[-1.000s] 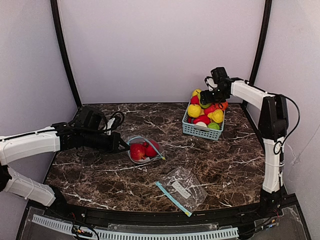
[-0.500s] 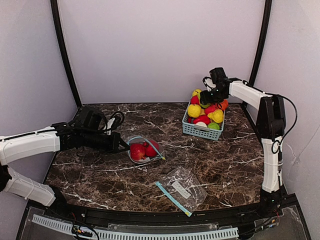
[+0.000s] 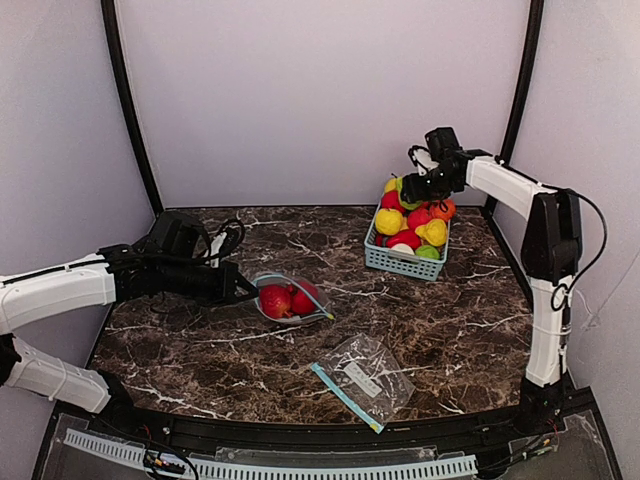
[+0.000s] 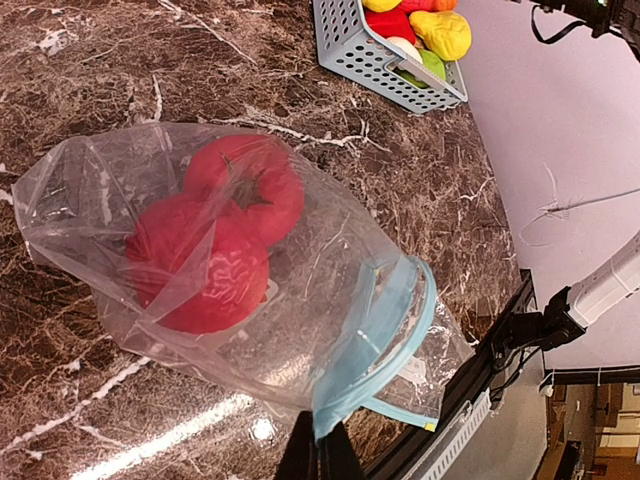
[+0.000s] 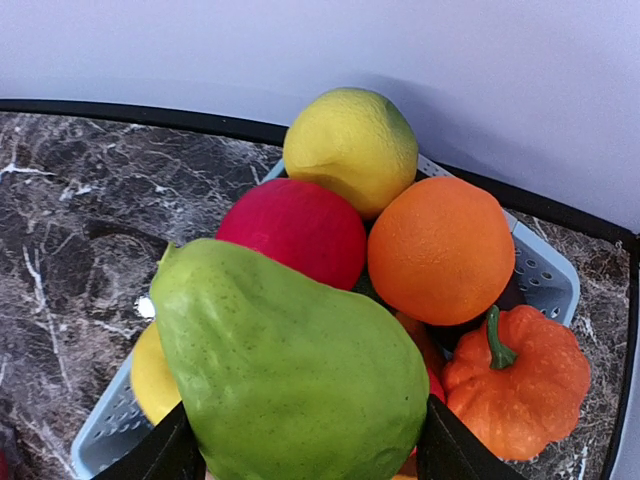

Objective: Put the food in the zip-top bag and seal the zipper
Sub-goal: Pick up the fake fruit from the bin, then place the fake fruit in the zipper food storage bag.

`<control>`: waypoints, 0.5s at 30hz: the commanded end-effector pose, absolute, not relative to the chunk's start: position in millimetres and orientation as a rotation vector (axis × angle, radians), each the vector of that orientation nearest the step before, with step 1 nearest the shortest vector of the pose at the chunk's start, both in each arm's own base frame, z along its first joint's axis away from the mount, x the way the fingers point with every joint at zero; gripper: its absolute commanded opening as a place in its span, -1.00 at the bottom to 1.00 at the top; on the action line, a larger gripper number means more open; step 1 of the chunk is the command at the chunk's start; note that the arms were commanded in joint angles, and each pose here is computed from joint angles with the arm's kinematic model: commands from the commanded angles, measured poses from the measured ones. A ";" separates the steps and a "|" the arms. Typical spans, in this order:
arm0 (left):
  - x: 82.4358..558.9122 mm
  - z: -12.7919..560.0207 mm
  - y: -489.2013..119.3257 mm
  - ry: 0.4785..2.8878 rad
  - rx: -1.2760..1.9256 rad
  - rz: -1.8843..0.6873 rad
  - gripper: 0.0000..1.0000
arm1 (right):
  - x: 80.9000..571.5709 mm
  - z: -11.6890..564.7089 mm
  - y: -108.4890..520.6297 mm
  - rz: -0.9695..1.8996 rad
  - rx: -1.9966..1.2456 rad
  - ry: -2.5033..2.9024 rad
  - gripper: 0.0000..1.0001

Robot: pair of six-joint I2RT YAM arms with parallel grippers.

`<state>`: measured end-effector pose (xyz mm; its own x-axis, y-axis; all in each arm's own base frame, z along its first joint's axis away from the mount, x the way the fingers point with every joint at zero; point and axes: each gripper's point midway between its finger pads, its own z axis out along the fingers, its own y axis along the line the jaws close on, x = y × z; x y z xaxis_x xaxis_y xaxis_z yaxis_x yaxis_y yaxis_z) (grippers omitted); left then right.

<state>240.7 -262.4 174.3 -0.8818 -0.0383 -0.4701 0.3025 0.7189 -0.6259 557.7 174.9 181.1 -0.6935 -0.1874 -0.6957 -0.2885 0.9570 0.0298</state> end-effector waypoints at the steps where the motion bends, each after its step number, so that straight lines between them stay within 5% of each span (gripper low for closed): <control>1: 242.1 181.9 -259.2 2.439 0.193 -1.017 -0.99 | 529.5 266.2 179.0 0.295 -0.333 2.208 0.16; 8: 243.1 182.8 -259.1 2.431 0.196 -1.014 -0.99 | 442.2 314.8 220.1 0.562 -0.468 2.092 0.11; 15: 244.5 182.5 -257.8 2.427 0.197 -1.005 -0.99 | 315.3 292.3 310.3 0.881 -0.713 2.029 0.12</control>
<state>243.0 -261.3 175.1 -0.8788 -0.0453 -0.4750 0.3007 0.7203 -0.6251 367.7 263.4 312.0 -0.4971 -0.1647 -0.8519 -0.6389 0.7338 0.2310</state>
